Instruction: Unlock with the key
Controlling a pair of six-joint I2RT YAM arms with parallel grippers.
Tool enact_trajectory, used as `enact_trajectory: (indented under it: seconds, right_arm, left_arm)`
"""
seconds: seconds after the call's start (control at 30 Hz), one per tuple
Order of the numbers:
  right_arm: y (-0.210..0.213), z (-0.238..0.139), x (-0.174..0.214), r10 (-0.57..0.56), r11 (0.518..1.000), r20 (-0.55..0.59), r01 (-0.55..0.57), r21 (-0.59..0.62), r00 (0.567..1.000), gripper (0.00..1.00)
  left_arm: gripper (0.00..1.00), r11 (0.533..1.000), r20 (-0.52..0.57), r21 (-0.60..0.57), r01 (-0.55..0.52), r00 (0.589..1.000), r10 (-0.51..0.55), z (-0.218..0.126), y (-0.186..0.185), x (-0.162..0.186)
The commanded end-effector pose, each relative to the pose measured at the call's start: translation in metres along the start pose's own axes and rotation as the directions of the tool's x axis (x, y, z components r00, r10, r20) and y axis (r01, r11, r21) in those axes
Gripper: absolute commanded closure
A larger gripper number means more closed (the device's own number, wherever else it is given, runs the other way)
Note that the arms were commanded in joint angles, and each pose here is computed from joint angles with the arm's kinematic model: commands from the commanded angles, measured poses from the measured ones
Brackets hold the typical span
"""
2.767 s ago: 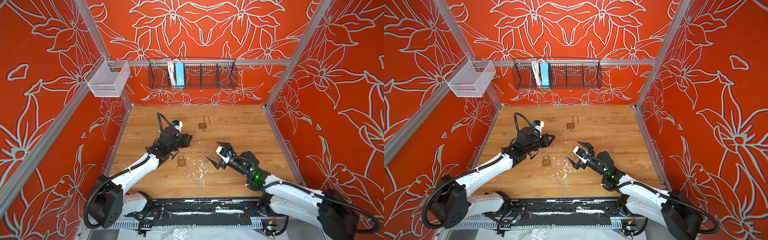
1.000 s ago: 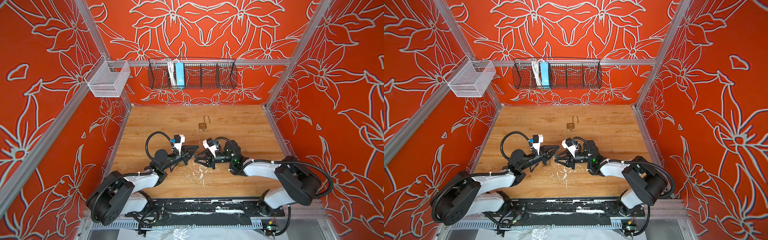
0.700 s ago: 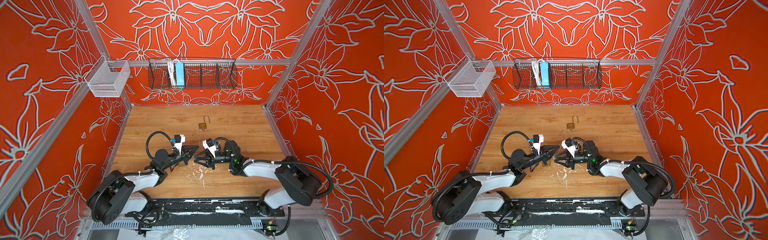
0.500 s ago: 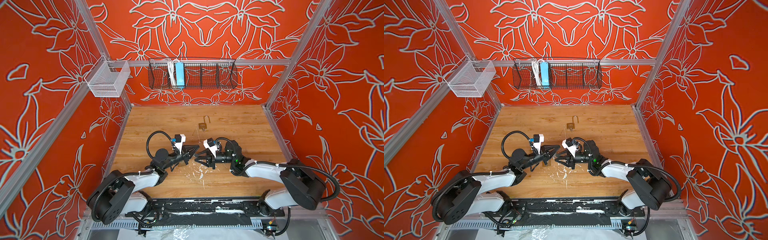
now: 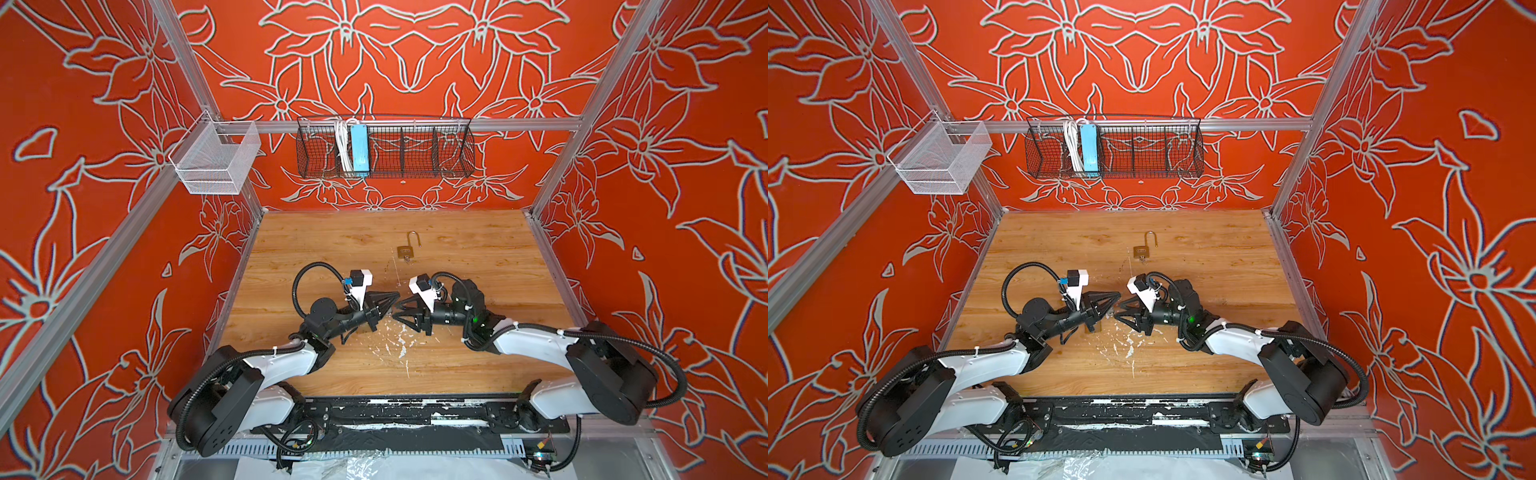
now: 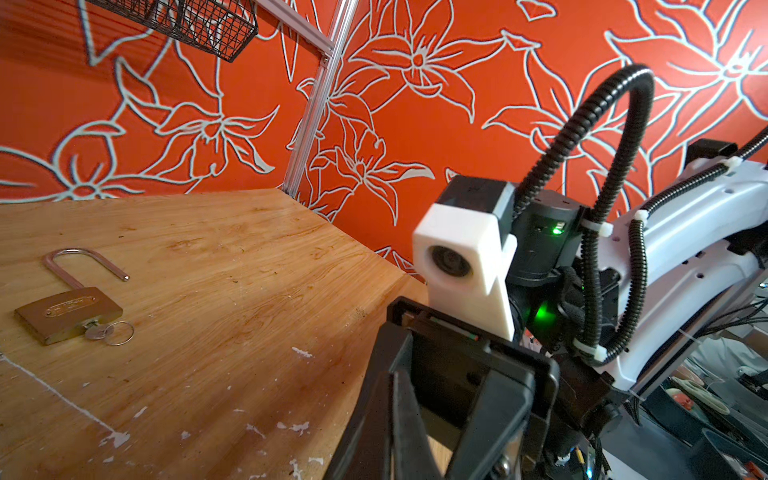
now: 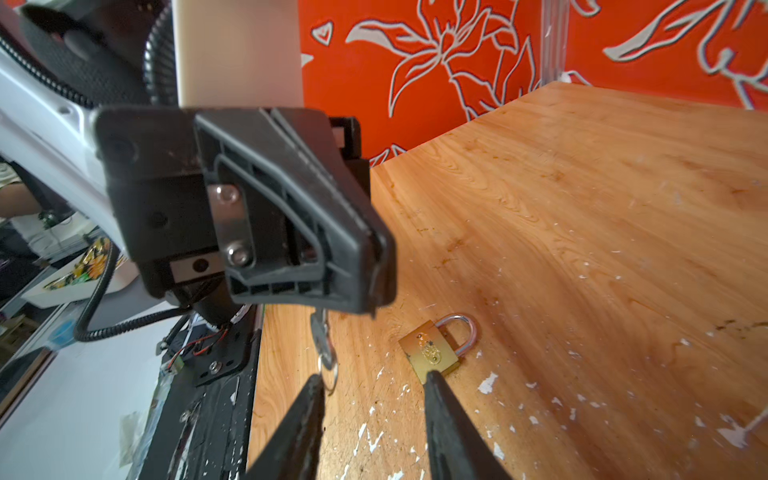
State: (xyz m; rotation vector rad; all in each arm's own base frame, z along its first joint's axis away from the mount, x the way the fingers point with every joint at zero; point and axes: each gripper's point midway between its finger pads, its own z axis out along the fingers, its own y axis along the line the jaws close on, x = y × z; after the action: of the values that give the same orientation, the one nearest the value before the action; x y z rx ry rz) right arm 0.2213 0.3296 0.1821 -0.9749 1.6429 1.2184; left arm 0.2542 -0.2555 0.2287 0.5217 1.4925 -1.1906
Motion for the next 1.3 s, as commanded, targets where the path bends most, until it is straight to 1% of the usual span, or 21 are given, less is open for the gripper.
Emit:
enact_trajectory:
  seconds: [0.0, 0.17, 0.33, 0.7, 1.0, 1.13, 1.27]
  right_arm:
    - [0.004, -0.005, -0.005, -0.033, 0.999, 0.027, 0.033, -0.002, 0.999, 0.56]
    - [0.019, -0.002, -0.007, -0.028, 0.994, 0.036, 0.032, -0.105, 0.999, 0.56]
    - [0.024, 0.003, -0.007, -0.005, 0.987, 0.034, 0.01, -0.16, 0.999, 0.57]
    - [0.025, 0.009, -0.005, 0.014, 0.982, 0.024, -0.009, -0.186, 1.0, 0.59]
    - [0.024, 0.006, -0.007, 0.004, 0.987, 0.039, 0.003, -0.163, 0.999, 0.59]
    - [0.024, 0.008, -0.006, 0.012, 0.985, 0.032, -0.006, -0.174, 0.999, 0.65]
    - [0.024, 0.01, -0.005, 0.021, 0.982, 0.022, -0.016, -0.186, 1.0, 0.74]
  left_arm:
    - [1.0, 0.999, 0.021, 0.042, -0.018, 1.0, 0.017, 0.003, -0.01, -0.009]
    - [1.0, 0.999, 0.023, 0.046, -0.011, 1.0, 0.01, 0.005, -0.009, -0.007]
    - [1.0, 0.999, 0.026, 0.051, -0.007, 1.0, 0.006, 0.007, -0.01, -0.006]
    - [1.0, 0.999, 0.027, 0.049, -0.005, 1.0, 0.004, 0.007, -0.01, -0.006]
    - [1.0, 0.998, 0.012, 0.061, 0.003, 1.0, -0.004, 0.01, -0.01, -0.002]
    - [1.0, 0.998, 0.016, 0.062, 0.001, 1.0, -0.002, 0.011, -0.011, -0.002]
    - [1.0, 0.999, 0.024, 0.049, -0.002, 1.0, 0.001, 0.01, -0.009, -0.003]
